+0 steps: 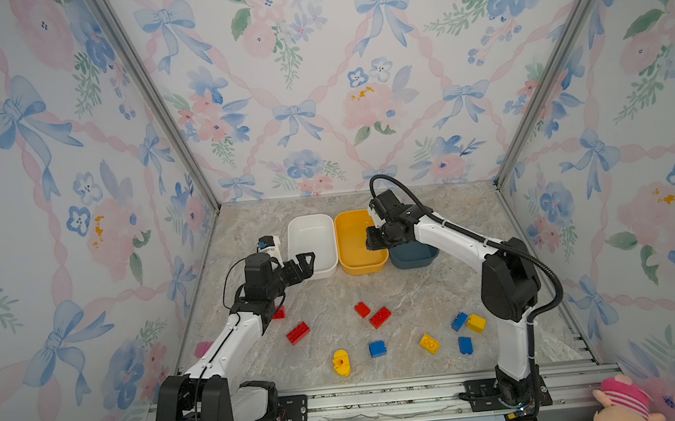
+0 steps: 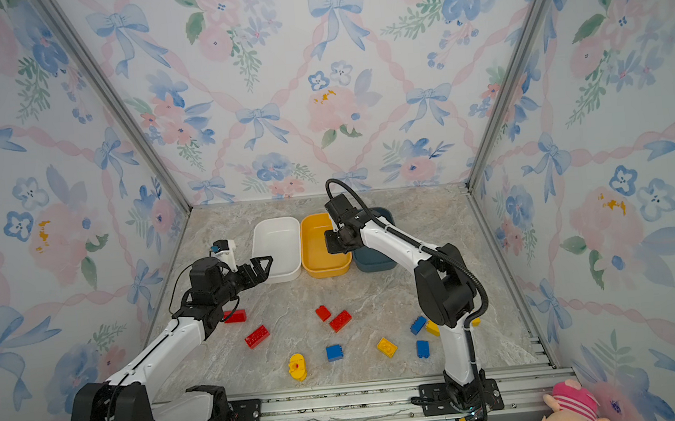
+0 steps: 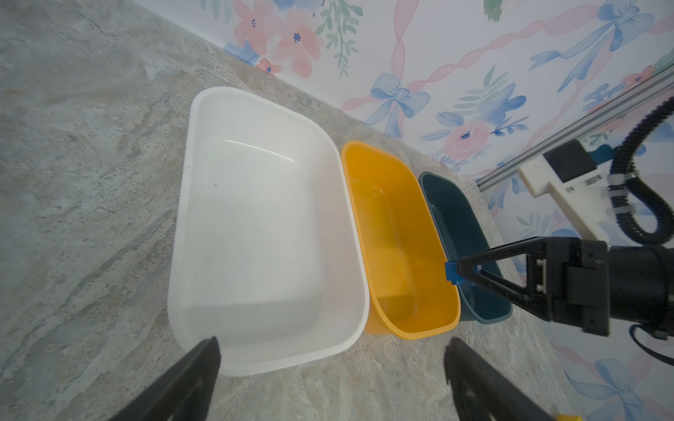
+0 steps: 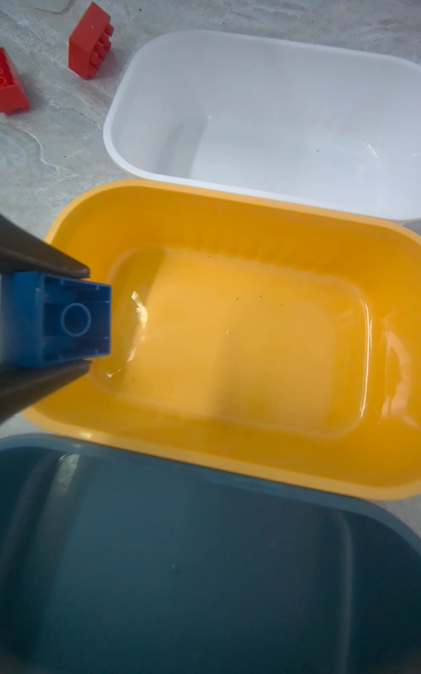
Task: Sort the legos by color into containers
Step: 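Carry the blue brick with the right gripper over the yellow bin and release, then move the right gripper back to the blue brick beside the yellow brick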
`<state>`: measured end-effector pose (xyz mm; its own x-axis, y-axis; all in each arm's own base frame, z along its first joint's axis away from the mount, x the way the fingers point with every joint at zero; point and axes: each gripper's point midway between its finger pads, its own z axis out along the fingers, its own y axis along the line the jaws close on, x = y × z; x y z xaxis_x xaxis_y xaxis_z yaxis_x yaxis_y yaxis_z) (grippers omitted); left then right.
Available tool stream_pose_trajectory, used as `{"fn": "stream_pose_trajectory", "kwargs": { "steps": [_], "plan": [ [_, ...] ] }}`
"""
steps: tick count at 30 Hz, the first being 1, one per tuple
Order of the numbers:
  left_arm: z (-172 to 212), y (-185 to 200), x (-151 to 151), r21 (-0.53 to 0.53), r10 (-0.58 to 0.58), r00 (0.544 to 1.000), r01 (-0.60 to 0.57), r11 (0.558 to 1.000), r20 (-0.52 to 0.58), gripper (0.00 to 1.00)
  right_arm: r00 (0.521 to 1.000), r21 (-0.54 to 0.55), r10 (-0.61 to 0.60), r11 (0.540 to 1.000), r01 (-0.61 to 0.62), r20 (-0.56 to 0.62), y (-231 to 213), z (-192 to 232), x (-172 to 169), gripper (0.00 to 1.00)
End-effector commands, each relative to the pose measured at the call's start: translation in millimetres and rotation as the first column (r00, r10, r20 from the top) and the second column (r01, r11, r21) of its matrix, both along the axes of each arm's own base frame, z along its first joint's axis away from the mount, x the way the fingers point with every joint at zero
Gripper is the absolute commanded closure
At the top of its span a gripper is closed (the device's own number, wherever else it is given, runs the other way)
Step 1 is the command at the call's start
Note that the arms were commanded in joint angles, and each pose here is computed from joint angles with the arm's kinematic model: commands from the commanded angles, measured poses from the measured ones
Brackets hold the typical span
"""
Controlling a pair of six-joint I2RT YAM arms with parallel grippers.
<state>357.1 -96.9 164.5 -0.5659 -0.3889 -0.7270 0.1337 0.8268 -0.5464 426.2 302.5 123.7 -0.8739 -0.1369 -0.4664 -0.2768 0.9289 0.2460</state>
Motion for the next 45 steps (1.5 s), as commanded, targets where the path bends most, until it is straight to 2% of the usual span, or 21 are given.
{"fn": "stream_pose_trajectory", "kwargs": {
  "steps": [1, 6, 11, 16, 24, 30, 36, 42, 45],
  "plan": [
    [3, -3, -3, -0.012, -0.009, 1.0, 0.009, 1.0, 0.015, 0.02, 0.999, -0.006, 0.029, 1.0, -0.029, -0.031, 14, -17, 5, 0.67],
    [2, -3, -3, -0.009, -0.007, 1.0, 0.007, 1.0, 0.016, 0.02, 0.997, -0.029, 0.036, 0.999, -0.038, -0.063, 20, -39, 7, 0.66],
    [2, -3, -3, -0.008, -0.006, 1.0, 0.006, 1.0, 0.014, 0.02, 0.997, -0.04, 0.042, 0.998, -0.045, -0.064, 21, -40, 6, 0.57],
    [1, -3, -2, -0.006, -0.006, 1.0, 0.006, 1.0, 0.012, 0.02, 0.998, -0.037, 0.044, 0.998, -0.045, -0.046, 20, -29, 4, 0.46],
    [3, -3, -2, -0.007, -0.003, 1.0, 0.003, 1.0, 0.02, 0.02, 0.999, -0.021, 0.032, 0.999, -0.032, -0.01, 7, 4, -10, 0.45],
    [8, -2, -2, -0.008, -0.002, 1.0, 0.002, 1.0, 0.031, 0.02, 1.0, -0.024, -0.005, 1.0, 0.004, -0.028, -21, 21, -41, 0.42],
    [8, -2, -4, -0.01, 0.002, 0.999, -0.002, 1.0, 0.035, 0.02, 0.989, -0.051, -0.093, 0.995, 0.088, -0.113, -65, 12, -92, 0.36],
    [6, -3, -1, -0.015, -0.003, 1.0, 0.004, 1.0, 0.027, 0.02, 0.958, -0.086, -0.225, 0.973, 0.212, -0.178, -109, 6, -134, 0.29],
    [8, -3, -3, -0.017, -0.001, 0.999, 0.002, 1.0, 0.034, 0.02, 0.926, -0.1, -0.314, 0.949, 0.3, -0.207, -127, 4, -153, 0.26]
  ]
}}
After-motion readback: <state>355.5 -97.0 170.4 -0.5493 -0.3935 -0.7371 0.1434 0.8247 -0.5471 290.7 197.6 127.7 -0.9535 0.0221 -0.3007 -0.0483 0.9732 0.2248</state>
